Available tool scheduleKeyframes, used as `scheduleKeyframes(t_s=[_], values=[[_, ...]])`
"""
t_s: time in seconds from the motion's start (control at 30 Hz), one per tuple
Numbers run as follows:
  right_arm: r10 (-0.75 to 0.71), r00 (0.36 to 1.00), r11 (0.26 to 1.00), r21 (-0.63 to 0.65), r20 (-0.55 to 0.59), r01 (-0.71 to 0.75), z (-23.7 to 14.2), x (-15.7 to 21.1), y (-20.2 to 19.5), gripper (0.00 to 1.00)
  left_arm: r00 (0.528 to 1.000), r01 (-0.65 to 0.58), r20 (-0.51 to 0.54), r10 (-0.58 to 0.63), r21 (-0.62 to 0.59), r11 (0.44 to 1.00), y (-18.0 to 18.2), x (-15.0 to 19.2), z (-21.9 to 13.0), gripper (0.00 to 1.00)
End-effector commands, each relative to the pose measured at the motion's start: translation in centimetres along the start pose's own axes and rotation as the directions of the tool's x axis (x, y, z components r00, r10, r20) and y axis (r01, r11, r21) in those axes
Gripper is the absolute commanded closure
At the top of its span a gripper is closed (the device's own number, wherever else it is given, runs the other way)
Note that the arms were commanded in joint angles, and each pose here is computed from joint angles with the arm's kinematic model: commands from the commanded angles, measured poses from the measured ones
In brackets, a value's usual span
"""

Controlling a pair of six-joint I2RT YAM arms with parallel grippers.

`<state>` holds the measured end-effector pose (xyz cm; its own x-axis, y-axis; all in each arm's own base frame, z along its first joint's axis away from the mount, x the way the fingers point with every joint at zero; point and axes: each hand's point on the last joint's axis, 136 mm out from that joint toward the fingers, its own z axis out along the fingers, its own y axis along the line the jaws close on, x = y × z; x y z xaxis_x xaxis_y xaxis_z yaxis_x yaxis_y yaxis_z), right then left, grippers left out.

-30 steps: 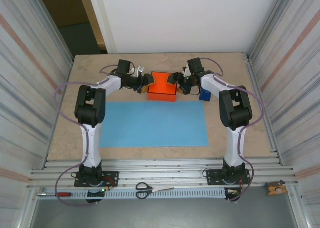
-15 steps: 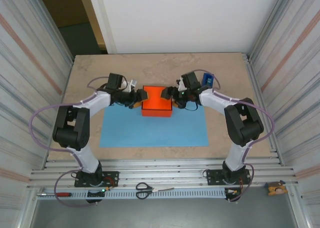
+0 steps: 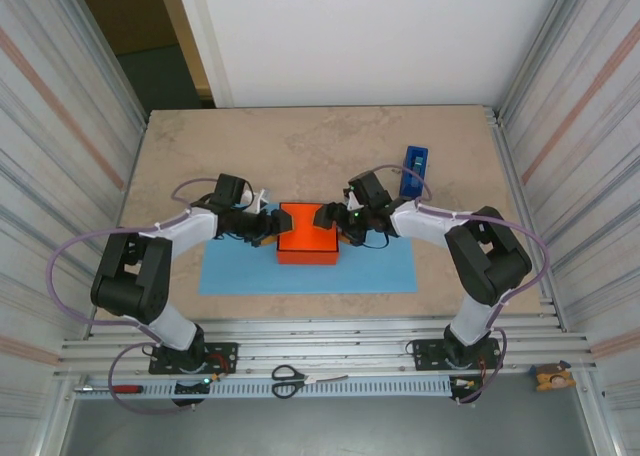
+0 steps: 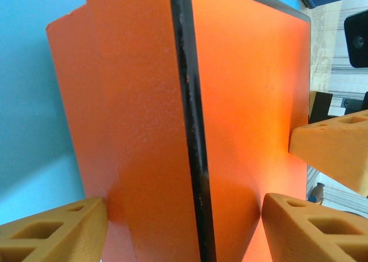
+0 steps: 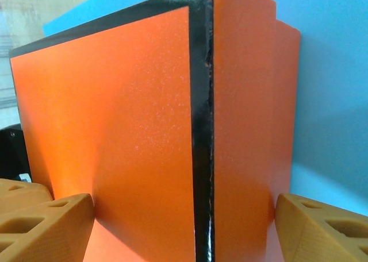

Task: Wrap the gift box in paper

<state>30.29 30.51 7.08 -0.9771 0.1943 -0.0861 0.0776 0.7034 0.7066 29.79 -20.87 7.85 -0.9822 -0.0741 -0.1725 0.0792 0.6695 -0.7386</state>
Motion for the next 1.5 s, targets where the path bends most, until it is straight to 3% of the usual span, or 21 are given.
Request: scheduleKeyframes(t_s=[0.0,0.3,0.77,1.07,1.47], values=[[0.005,1.0,1.0,-0.024,0.001,-0.005,0.5,0.7,0.9,0.2,0.997,-0.074,0.009,0.074,0.01,0.997,-0.8,-0.1,0.0,0.26],[0.014,1.0,1.0,0.022,0.014,-0.014,0.5,0.6,-0.5,0.18,0.998,-0.056,-0.029,0.054,-0.084,0.995,1.2,0.7,0.2,0.22],[0.007,1.0,0.999,0.038,0.015,-0.008,0.3,0.1,-0.8,0.18,0.999,-0.047,-0.012,0.046,-0.076,0.996,1.3,1.2,0.1,0.24],[0.008,1.0,0.999,0.036,0.007,-0.008,0.5,-0.4,-0.9,0.22,0.999,-0.035,-0.019,0.035,-0.04,0.999,0.8,1.4,0.2,0.31],[0.019,1.0,0.999,0.043,0.006,-0.02,0.1,-0.5,-1.5,0.22,0.999,-0.014,-0.035,0.013,-0.039,0.999,0.6,1.8,0.5,0.31]])
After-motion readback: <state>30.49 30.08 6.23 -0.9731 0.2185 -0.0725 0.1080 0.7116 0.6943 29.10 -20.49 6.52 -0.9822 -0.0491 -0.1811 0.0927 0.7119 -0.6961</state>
